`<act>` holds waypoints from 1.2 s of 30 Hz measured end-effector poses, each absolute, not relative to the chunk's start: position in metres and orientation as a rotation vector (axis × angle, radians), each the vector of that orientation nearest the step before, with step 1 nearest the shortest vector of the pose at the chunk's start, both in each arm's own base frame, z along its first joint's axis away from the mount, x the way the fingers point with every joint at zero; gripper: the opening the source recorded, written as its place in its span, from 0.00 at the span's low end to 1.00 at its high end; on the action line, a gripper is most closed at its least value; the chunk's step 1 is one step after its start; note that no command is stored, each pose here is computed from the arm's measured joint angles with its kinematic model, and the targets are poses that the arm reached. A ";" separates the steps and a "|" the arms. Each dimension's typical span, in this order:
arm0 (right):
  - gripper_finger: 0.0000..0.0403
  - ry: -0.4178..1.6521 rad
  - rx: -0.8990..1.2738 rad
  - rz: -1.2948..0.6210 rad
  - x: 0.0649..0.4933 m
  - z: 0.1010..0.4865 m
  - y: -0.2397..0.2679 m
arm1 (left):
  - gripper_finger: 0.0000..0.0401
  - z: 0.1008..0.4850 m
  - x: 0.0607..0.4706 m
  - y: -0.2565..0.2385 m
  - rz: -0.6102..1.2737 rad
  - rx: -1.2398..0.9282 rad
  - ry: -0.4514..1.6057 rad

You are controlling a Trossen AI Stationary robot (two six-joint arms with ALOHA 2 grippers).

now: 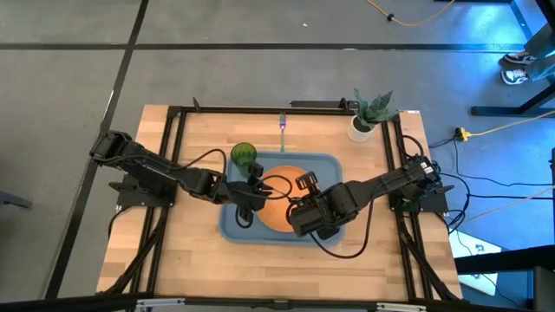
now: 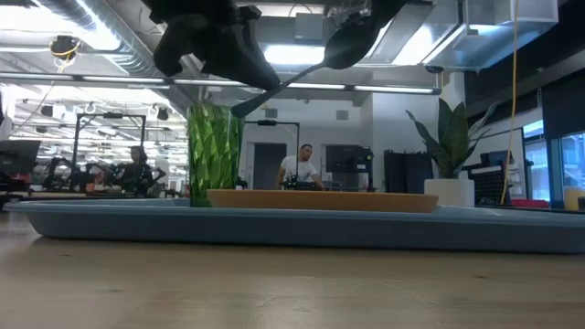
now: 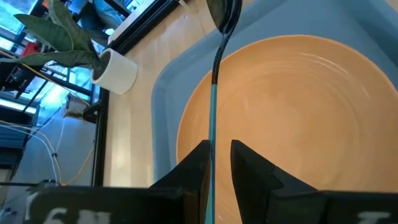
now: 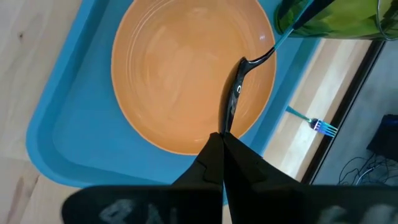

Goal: Pick and place plate/cup/fork/spoon on tray
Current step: Put the blue spoon on the blue tray to the right of the orange plate

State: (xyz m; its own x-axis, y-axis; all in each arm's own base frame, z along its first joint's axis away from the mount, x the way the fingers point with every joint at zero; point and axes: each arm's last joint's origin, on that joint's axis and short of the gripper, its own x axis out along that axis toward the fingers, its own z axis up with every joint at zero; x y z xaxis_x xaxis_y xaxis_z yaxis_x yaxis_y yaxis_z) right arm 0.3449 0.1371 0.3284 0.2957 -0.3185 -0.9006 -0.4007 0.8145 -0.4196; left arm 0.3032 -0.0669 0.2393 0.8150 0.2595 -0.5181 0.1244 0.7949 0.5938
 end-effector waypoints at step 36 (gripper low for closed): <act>0.03 1.301 -0.579 0.057 0.345 0.328 0.138 | 0.01 0.238 0.313 -0.057 0.060 0.623 0.662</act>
State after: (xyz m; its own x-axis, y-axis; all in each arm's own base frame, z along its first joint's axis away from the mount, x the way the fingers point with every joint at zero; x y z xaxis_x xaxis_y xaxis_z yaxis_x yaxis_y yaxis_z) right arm 0.3446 0.1383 0.3284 0.2866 -0.2773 -0.9171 -0.3564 0.8577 -0.3707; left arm 0.3128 -0.0566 0.2381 0.7942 0.2440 -0.5565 0.1403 0.8174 0.5587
